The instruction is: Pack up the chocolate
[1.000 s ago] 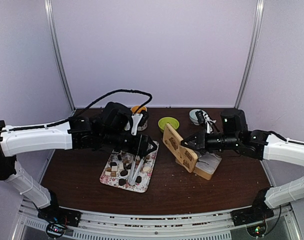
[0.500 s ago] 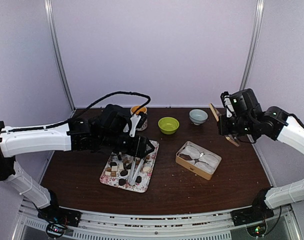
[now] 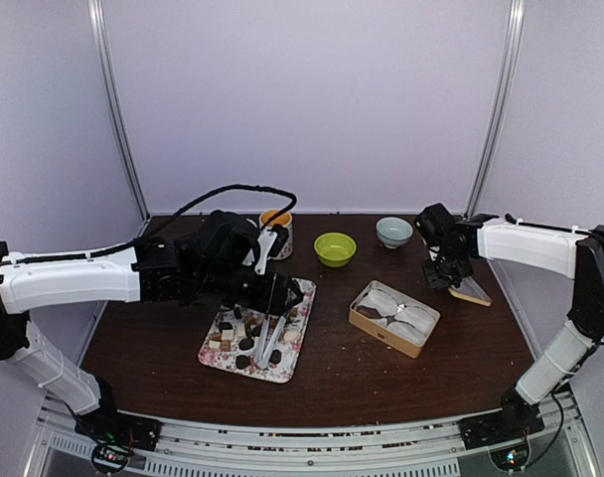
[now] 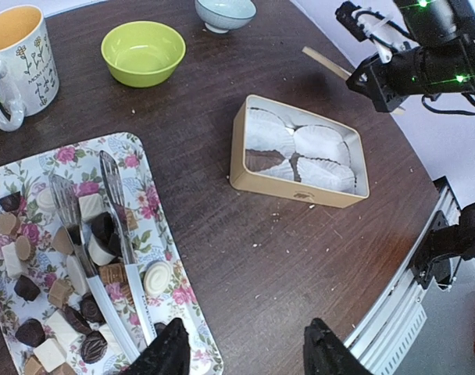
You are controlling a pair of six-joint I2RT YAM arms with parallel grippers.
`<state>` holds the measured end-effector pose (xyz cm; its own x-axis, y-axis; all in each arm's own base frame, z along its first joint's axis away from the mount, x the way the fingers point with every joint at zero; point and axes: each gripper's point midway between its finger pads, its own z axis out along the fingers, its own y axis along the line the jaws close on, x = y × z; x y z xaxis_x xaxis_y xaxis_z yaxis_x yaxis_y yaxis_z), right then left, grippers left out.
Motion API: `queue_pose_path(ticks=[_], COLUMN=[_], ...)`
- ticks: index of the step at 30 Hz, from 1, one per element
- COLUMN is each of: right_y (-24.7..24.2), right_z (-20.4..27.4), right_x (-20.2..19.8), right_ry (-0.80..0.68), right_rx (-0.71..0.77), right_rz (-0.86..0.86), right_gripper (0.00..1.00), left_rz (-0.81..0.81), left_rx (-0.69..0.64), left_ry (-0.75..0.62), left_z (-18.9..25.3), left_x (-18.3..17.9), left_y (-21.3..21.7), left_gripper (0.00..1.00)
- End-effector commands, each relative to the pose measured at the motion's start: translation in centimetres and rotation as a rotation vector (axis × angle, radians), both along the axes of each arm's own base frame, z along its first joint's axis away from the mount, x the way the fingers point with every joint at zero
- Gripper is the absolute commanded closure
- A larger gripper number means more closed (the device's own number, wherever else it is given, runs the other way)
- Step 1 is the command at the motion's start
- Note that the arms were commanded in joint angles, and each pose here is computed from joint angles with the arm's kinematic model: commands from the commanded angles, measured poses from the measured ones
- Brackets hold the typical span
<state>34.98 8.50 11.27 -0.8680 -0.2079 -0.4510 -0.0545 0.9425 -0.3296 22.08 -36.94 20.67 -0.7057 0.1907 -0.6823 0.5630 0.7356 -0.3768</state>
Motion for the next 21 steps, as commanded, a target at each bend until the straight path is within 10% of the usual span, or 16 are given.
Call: queue_pose_path(ticks=[1, 21], right_y=[1.3, 15.8], right_z=[-2.5, -3.4], right_x=[0.1, -9.3], right_ry=[0.098, 0.184], right_rx=[0.062, 0.599], right_rz=[0.063, 0.323], right_gripper=[1.0, 1.0], left_rz=[0.03, 0.043], left_rx=[0.006, 0.006], left_ry=[-0.024, -0.013], left_z=[0.5, -0.3], left_x=[0.4, 0.8], left_y=[1.1, 1.1], left_gripper=[0.48, 0.48])
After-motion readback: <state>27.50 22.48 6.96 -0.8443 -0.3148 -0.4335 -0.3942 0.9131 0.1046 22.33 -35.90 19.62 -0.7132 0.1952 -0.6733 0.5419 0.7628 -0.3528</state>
